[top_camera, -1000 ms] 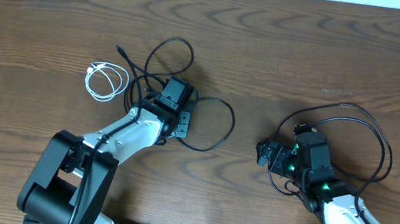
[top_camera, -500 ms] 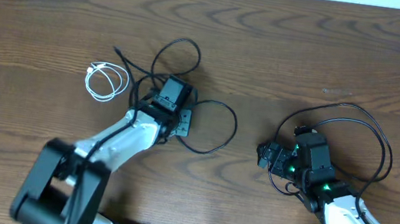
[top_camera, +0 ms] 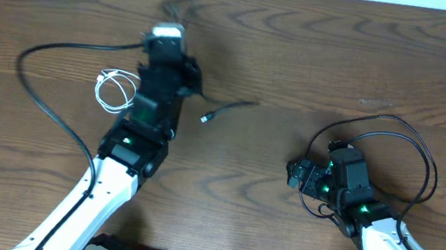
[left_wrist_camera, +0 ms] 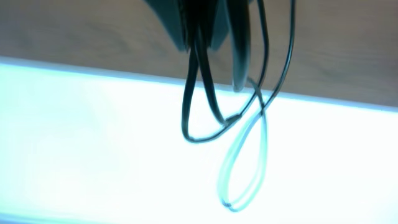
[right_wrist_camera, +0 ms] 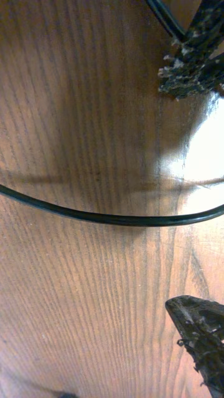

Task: Untangle cables
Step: 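Pull the black cable up-left with the left gripper past the white coil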

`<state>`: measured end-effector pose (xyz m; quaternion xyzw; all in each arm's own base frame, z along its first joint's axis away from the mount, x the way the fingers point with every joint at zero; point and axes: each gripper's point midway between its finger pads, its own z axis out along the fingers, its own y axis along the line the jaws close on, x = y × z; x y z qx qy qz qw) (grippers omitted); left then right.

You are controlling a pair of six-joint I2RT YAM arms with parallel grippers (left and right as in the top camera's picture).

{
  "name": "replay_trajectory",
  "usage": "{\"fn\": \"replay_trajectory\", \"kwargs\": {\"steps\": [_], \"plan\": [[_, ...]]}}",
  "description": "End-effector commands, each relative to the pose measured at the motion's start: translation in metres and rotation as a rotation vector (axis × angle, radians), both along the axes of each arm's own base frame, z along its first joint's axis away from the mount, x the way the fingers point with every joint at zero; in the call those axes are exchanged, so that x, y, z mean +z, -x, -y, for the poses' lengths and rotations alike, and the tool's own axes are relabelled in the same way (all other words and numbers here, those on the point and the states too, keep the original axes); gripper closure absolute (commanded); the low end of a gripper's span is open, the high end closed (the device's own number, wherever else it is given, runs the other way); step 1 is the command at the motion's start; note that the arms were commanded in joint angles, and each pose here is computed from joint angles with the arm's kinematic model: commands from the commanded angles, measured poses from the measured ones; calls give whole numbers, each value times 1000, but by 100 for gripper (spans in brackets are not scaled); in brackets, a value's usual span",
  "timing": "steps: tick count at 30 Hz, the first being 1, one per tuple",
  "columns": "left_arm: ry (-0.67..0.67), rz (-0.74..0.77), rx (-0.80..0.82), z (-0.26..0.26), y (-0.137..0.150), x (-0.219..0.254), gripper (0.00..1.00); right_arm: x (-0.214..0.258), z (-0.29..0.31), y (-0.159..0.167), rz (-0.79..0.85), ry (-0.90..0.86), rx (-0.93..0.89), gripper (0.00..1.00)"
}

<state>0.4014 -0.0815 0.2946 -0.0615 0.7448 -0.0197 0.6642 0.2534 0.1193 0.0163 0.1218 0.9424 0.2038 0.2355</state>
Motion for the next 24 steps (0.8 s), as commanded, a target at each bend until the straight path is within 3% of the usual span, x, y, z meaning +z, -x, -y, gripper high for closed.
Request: {"fn": "replay_trajectory", "kwargs": {"steps": [1,6,14,18,24], "plan": [[-232,83,202,-53,-6,31,93,-10,4,9,-39,21,-1,1],[-300,50,368,-121,-18,21,93,-10,4,9,-39,21,-1,1],[-242,-351,604,-235,-6,-101,93,-10,4,8,-38,21,-2,1],[-184,-475,648,-249,4,-145,93,-10,4,8,-38,21,-2,1],[-180,-505,630,-245,3,-157,92,-10,4,9,-38,22,-1,1]]}}
